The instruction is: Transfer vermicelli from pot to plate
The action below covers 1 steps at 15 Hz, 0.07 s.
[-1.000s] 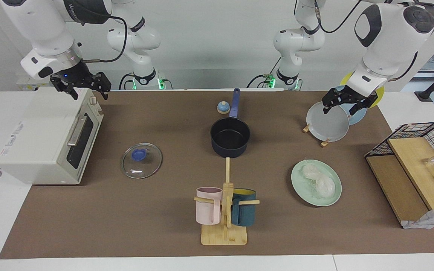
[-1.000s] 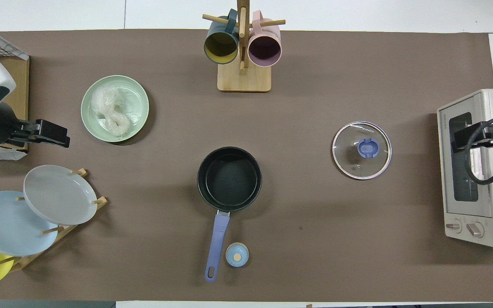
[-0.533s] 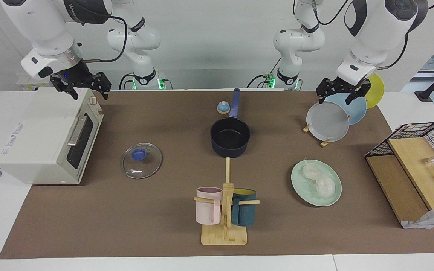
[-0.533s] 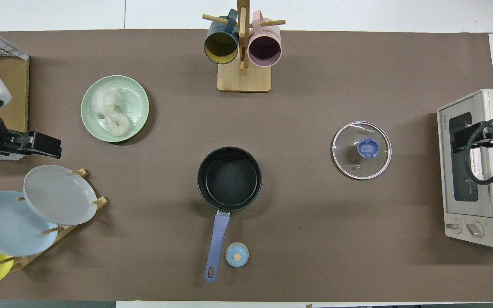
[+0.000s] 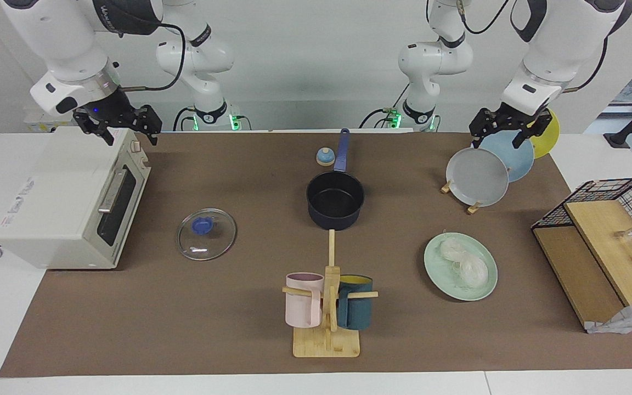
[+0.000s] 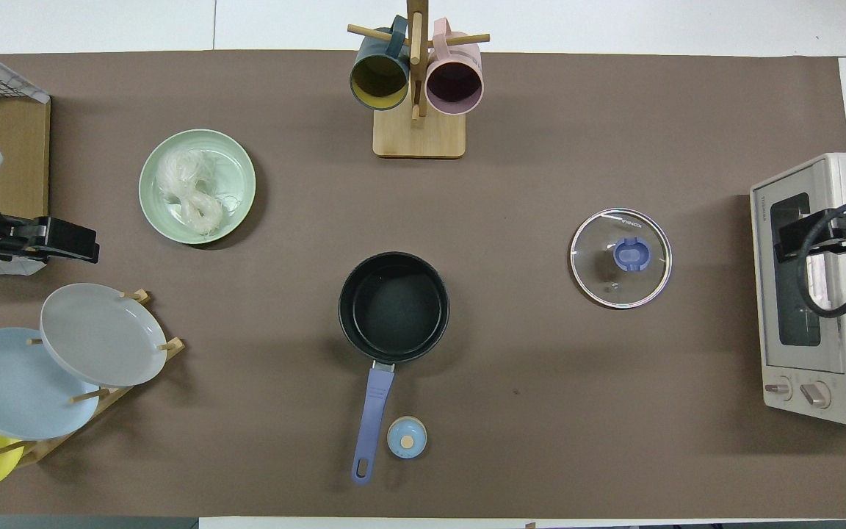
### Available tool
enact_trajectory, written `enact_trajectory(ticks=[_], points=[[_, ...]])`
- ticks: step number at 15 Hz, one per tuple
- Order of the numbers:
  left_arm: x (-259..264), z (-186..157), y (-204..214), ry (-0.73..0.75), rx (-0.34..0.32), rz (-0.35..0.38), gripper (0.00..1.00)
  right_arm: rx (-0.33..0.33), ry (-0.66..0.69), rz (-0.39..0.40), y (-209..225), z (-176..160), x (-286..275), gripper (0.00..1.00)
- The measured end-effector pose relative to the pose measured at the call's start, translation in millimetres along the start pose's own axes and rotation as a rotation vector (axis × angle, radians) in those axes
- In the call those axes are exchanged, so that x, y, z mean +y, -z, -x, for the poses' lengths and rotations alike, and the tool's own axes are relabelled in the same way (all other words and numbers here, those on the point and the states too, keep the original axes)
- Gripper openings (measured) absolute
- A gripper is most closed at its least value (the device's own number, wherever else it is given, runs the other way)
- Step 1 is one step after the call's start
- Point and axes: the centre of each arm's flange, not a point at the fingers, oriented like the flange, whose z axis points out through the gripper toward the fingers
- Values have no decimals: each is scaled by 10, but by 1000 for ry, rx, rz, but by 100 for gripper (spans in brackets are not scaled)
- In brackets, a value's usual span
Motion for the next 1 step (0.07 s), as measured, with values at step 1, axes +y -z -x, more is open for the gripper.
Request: enact_trajectory(ticks=[1], points=[[-22, -1, 0, 5, 0, 5, 100, 0, 0, 0, 0, 0, 0, 100]])
